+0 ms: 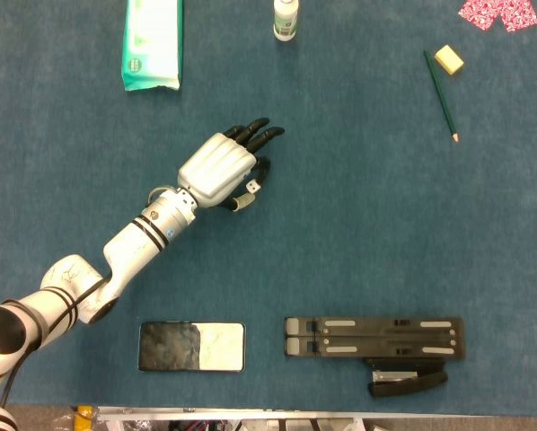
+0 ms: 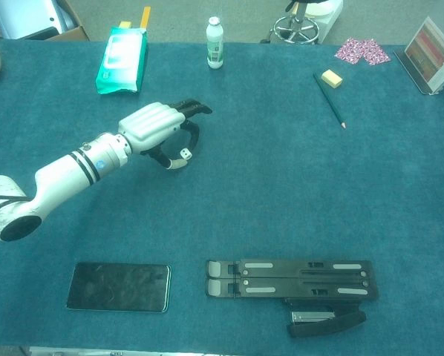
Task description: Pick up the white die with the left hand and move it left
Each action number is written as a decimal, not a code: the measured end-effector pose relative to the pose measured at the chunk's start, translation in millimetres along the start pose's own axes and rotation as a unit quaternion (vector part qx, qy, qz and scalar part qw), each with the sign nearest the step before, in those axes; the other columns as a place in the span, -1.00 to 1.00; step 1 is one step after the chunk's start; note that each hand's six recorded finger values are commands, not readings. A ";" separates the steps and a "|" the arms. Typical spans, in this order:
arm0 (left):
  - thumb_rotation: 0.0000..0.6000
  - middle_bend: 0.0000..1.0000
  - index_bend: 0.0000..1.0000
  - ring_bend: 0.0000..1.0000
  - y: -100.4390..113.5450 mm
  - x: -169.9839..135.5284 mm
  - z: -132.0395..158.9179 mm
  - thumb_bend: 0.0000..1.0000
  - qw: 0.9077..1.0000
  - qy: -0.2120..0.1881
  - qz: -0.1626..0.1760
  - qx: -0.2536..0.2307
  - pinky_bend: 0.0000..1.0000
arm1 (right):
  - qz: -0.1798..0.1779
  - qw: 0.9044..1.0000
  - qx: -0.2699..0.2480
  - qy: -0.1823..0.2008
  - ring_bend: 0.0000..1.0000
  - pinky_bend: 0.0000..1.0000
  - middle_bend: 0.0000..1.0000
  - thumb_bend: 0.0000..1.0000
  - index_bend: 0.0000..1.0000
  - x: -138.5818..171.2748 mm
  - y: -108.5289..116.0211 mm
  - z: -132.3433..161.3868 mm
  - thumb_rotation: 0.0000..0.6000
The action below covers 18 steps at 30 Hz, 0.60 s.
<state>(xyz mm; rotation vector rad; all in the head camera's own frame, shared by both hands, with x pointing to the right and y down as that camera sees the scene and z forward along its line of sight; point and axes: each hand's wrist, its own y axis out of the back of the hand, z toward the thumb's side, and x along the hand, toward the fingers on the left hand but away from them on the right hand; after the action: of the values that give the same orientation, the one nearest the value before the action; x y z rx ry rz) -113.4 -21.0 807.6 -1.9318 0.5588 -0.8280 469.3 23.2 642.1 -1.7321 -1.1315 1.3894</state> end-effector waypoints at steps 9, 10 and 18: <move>1.00 -0.81 0.07 -0.96 14.3 -4.5 2.9 -0.46 1.000 -0.007 0.020 0.008 -0.56 | -0.001 1.000 -0.001 0.001 -0.48 -0.39 -0.39 -1.00 -0.21 0.1 0.4 0.6 1.00; 1.00 -0.80 0.07 -0.96 16.2 -5.4 2.8 -0.46 1.000 -0.008 0.023 0.011 -0.56 | -0.001 1.000 -0.001 0.002 -0.48 -0.39 -0.39 -1.00 -0.21 0.0 0.2 0.8 1.00; 1.00 -0.80 0.09 -0.96 44.4 -21.6 -1.7 -0.46 0.998 -0.006 0.065 0.025 -0.56 | -0.001 1.000 -0.003 0.004 -0.48 -0.39 -0.39 -1.00 -0.21 -0.1 -0.1 2.1 1.00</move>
<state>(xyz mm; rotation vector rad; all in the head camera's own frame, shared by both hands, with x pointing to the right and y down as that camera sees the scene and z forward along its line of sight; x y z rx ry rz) -131.2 -28.1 762.0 -1.8325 0.6431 -0.7393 467.2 23.1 641.8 -1.7395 -1.1335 1.3787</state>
